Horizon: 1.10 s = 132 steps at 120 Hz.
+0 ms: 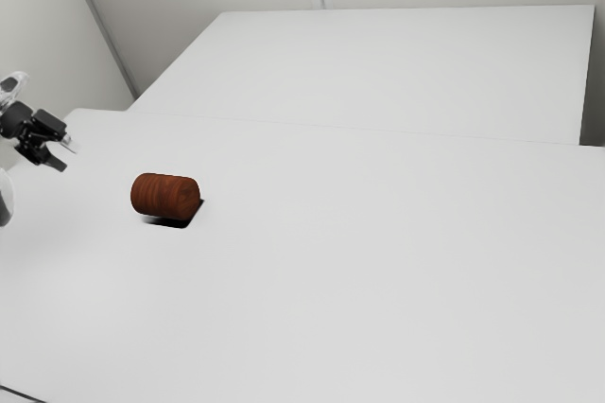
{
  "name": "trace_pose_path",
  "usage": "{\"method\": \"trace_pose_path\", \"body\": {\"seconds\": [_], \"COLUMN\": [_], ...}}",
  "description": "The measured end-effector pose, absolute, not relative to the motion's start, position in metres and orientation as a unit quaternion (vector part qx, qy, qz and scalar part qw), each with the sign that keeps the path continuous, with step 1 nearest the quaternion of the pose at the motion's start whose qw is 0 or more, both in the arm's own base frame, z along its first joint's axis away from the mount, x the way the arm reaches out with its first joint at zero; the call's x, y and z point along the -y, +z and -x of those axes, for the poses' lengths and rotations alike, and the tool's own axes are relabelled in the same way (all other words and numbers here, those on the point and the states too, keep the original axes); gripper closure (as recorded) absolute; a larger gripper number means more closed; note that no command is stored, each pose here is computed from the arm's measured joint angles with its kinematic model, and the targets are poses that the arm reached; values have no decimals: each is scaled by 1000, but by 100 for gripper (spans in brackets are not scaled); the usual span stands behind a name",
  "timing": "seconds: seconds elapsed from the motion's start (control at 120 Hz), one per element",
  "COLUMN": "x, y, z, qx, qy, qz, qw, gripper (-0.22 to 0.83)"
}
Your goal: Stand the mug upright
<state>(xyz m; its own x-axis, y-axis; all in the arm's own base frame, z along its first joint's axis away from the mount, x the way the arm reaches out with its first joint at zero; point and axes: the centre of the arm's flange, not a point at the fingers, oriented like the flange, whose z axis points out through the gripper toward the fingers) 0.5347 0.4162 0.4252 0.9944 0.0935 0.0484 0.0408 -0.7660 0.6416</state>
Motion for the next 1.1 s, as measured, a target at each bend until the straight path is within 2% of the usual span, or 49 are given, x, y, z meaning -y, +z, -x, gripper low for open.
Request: {"method": "trace_pose_path", "body": {"seconds": [0.117, 0.233, 0.35, 0.475, 0.642, 0.9, 1.1], "x": [-415, -417, -410, -401, -394, -357, -354], "y": [387, 341, 316, 300, 276, 266, 265], "z": [-560, -570, -578, -585, -580, -603, -605], "qx": [-35, -57, -72, -78, -97, -81, -81], "qy": [76, 94, 101, 98, 82, 76, 70], "qz": [-916, -888, -868, -858, -849, -836, -838], "qw": [393, 446, 481, 499, 513, 537, 535], "gripper": [0, 0, 0, 0, 0, 0, 49]}}
